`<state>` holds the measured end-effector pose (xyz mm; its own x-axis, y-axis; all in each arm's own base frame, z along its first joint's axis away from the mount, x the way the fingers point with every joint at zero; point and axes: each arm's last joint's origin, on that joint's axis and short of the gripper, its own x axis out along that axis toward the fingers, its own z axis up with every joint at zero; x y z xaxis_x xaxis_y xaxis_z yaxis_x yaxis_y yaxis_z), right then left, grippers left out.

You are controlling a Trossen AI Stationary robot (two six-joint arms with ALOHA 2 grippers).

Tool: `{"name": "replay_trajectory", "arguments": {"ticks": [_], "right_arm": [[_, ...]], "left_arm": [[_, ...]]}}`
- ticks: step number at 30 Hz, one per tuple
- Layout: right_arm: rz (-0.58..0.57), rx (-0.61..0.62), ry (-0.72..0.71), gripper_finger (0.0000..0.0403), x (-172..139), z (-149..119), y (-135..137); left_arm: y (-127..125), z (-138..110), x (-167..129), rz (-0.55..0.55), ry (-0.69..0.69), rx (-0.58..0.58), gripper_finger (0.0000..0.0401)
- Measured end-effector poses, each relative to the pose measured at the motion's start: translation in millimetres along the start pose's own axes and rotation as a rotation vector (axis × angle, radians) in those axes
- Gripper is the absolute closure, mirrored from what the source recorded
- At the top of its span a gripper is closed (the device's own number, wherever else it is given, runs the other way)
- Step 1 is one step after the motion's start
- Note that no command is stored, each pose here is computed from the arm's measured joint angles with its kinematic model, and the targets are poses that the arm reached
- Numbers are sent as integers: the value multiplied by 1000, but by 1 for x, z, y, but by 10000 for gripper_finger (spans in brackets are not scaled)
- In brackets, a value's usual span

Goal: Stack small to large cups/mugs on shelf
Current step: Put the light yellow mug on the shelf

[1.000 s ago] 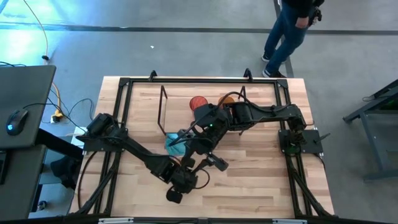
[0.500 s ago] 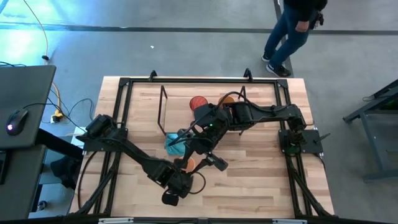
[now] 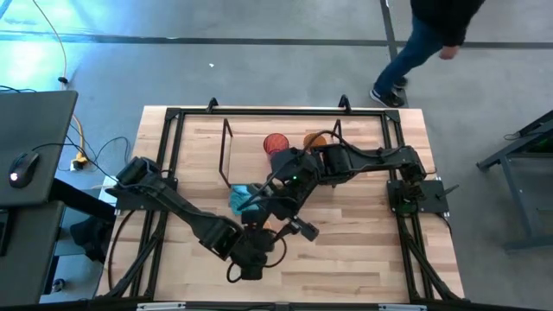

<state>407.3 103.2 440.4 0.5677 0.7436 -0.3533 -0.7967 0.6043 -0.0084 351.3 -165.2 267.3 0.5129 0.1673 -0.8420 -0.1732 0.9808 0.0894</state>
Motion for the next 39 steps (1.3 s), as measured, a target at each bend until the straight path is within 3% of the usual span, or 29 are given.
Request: {"name": "replay_trajectory", "arguments": {"ticks": [8,20,24,31,34,39], "right_arm": [[-47,-109,-65,226,-48,25,17],[-238,-120,-94,226,-178,44,59],[-368,-120,-103,226,-224,46,85],[-726,-143,-113,226,-291,47,145],[-838,-146,-120,226,-308,46,168],[-913,-108,-99,226,-320,35,192]], "left_arm": [[3,-14,-38,128,-65,-143,254],[-15,-35,-64,243,-238,-294,254],[-18,-50,-70,308,-300,-394,254],[-24,-73,-64,327,-398,-593,254],[-25,-78,-55,318,-409,-641,254],[-27,-86,-40,296,-430,-674,254]]}}
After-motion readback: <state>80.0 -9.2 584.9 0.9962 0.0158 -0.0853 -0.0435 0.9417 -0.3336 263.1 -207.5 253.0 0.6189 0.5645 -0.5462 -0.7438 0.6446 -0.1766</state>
